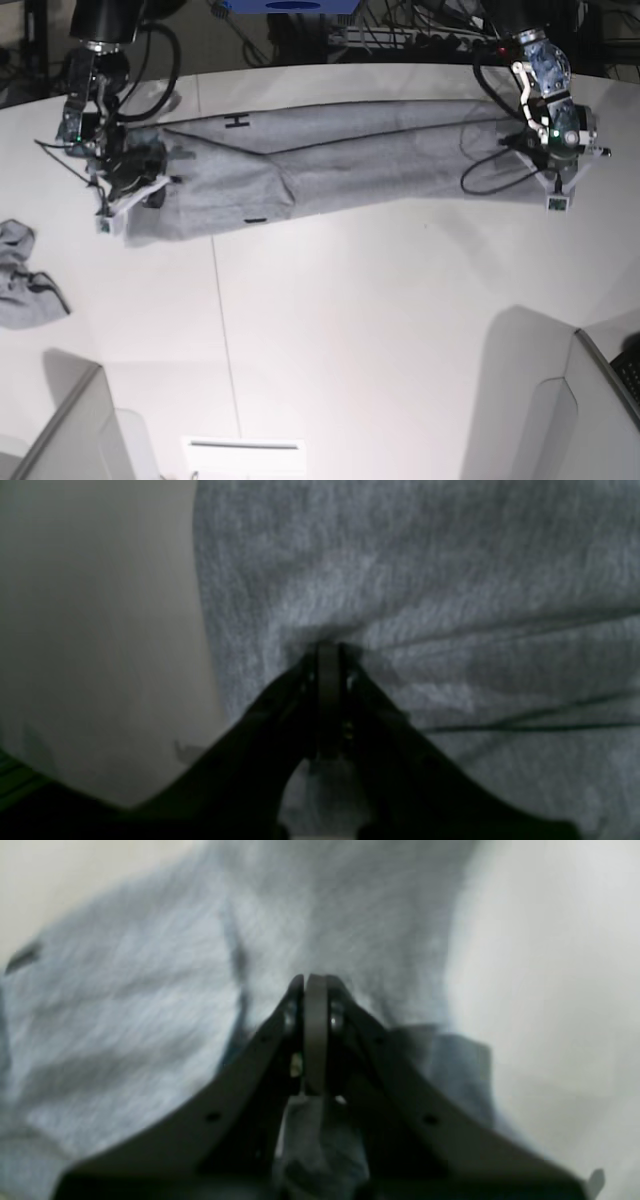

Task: Fold the T-shirt properly
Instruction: 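Release the hem and lower both grippers onto the folded strip's ends, then grasp the strip end near the left gripper with the left gripper, then fold the held strip end toward the right gripper with the left gripper, then release the fold and move the left gripper away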

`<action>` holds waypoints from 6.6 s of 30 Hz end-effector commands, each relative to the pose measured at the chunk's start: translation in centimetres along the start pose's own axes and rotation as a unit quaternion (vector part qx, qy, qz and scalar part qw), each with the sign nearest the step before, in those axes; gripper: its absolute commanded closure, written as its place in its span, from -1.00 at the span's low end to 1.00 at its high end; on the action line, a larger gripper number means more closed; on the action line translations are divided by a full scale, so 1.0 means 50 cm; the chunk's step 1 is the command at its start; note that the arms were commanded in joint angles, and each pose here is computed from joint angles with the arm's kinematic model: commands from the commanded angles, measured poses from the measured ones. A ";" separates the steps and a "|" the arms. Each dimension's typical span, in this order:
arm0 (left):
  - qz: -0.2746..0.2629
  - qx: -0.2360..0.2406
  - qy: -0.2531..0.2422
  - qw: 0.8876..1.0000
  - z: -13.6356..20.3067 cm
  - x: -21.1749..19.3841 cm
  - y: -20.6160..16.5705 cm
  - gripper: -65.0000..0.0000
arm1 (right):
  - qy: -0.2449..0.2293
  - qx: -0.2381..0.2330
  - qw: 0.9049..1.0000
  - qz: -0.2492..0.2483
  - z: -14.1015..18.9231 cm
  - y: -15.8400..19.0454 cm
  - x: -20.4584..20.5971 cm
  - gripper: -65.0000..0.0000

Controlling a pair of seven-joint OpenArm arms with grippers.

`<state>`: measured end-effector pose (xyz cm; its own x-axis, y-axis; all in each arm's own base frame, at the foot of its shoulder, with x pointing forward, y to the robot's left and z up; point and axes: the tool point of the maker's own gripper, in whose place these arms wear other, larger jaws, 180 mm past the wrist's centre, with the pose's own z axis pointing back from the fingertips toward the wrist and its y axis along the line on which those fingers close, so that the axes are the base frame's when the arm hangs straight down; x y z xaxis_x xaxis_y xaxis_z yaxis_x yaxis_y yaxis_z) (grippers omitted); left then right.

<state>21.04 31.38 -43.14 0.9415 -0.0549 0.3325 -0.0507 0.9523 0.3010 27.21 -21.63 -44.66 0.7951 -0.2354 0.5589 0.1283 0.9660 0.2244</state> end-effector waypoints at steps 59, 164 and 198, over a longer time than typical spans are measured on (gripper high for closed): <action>0.173 -0.229 -0.067 0.956 -0.031 0.037 0.058 1.00 | -0.095 0.055 0.990 0.085 0.150 0.183 0.060 1.00; -0.112 -0.475 -0.138 0.862 0.289 0.137 -0.632 -0.52 | -0.082 0.021 0.996 0.031 0.123 0.119 0.050 1.00; -0.168 -0.184 -0.068 0.966 0.021 0.090 -0.293 1.00 | 0.037 0.129 0.975 -0.178 0.174 -0.027 0.047 -0.09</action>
<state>27.48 12.97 -43.48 0.7683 -0.3433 0.5402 0.4256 0.9044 -0.0306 22.76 -23.86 -38.08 0.7858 -0.5396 0.3021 0.2902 0.7531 0.5904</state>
